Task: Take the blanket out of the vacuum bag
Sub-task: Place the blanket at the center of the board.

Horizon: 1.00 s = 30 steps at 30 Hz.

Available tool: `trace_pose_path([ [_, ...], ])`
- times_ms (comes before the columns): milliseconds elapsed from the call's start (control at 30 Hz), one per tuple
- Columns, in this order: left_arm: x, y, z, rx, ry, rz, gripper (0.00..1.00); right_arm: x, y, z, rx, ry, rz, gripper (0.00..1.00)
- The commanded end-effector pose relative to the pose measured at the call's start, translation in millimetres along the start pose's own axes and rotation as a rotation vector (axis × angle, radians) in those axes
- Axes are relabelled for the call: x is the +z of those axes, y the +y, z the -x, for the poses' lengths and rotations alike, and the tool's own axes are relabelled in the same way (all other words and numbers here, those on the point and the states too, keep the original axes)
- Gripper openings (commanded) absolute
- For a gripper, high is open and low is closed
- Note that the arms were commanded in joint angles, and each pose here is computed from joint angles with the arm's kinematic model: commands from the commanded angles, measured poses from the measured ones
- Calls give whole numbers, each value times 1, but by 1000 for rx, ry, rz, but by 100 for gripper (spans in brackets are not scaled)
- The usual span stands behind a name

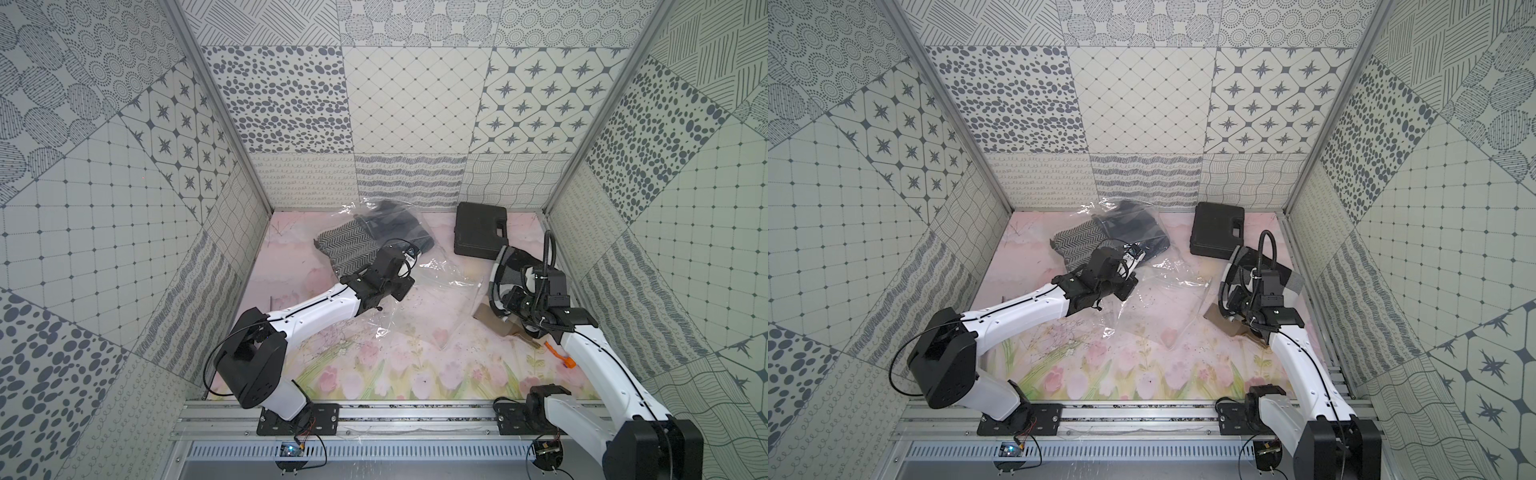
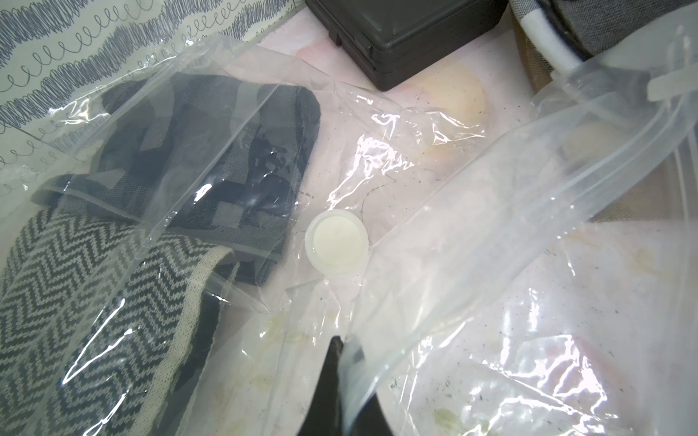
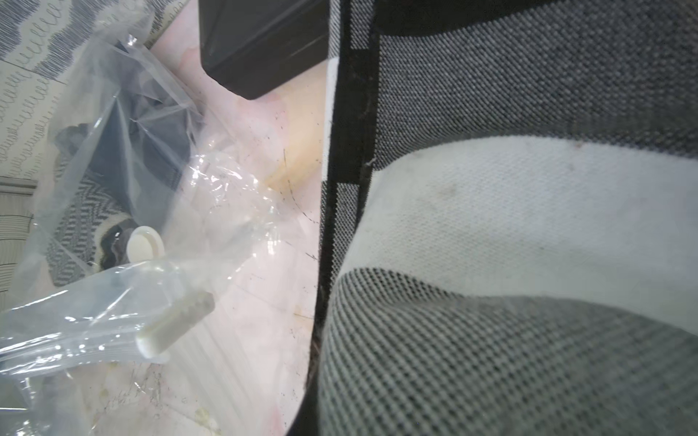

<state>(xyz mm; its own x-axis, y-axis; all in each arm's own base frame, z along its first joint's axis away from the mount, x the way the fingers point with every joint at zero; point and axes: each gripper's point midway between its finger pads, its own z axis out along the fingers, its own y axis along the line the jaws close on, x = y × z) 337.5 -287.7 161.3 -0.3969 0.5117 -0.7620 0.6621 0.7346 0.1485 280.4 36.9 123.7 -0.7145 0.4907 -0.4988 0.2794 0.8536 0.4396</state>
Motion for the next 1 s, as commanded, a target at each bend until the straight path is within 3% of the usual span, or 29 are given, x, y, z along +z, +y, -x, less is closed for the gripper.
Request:
trace_pose_path([
  [0, -10, 4, -1, -7, 2, 13, 0, -16, -2, 7, 4, -70, -19, 56],
  [100, -22, 9, 4, 20, 4, 32, 0, -27, 3, 10, -4, -99, 2, 92],
  [167, -31, 13, 10, 34, -8, 45, 0, -38, 13, 16, -1, -120, 45, 99],
  [333, -41, 21, 14, 53, -14, 76, 0, -74, 48, 49, -5, -210, 150, 99],
  [733, -31, 19, 1, 31, 4, 77, 0, -74, 67, 80, -43, -232, 170, 99],
  [833, -26, 18, 1, 26, 4, 70, 0, -47, 40, 66, -11, -204, 103, 99],
  [967, -27, 22, 7, 28, 7, 88, 0, 14, 15, 15, 111, 13, 88, 99],
])
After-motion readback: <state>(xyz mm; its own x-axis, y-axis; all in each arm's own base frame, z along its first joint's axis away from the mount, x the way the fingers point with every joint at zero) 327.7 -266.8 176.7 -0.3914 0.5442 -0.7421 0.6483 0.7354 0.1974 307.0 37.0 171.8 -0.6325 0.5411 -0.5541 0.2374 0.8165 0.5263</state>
